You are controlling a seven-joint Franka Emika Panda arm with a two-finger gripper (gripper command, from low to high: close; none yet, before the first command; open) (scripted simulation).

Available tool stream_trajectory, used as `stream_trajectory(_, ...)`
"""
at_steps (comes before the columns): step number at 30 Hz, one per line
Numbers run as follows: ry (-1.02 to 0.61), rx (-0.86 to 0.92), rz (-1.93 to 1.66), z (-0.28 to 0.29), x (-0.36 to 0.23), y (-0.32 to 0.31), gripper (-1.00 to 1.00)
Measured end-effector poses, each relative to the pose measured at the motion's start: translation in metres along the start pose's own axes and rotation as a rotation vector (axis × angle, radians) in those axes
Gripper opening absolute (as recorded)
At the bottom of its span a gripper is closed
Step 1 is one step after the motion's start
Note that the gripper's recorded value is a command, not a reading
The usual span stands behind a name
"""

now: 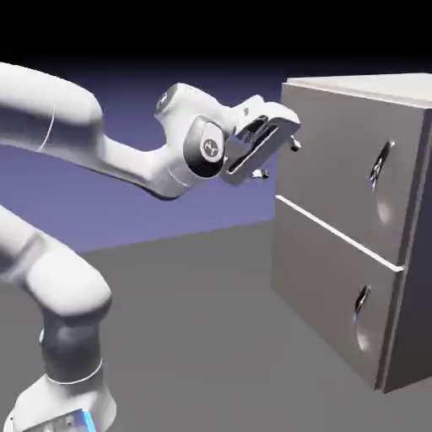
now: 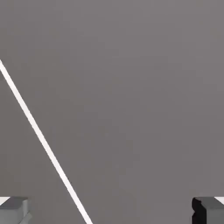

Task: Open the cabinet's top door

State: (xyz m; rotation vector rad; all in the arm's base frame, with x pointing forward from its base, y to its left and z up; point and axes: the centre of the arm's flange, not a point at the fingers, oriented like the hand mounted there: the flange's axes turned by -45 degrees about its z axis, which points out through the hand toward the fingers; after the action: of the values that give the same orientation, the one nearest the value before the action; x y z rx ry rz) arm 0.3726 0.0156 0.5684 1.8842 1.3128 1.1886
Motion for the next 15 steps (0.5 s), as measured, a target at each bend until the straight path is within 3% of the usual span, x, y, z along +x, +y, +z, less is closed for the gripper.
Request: stream_trajectory(15, 0.004, -0.202, -0.693, -0.017, -0.03, 0.03, 0.0)
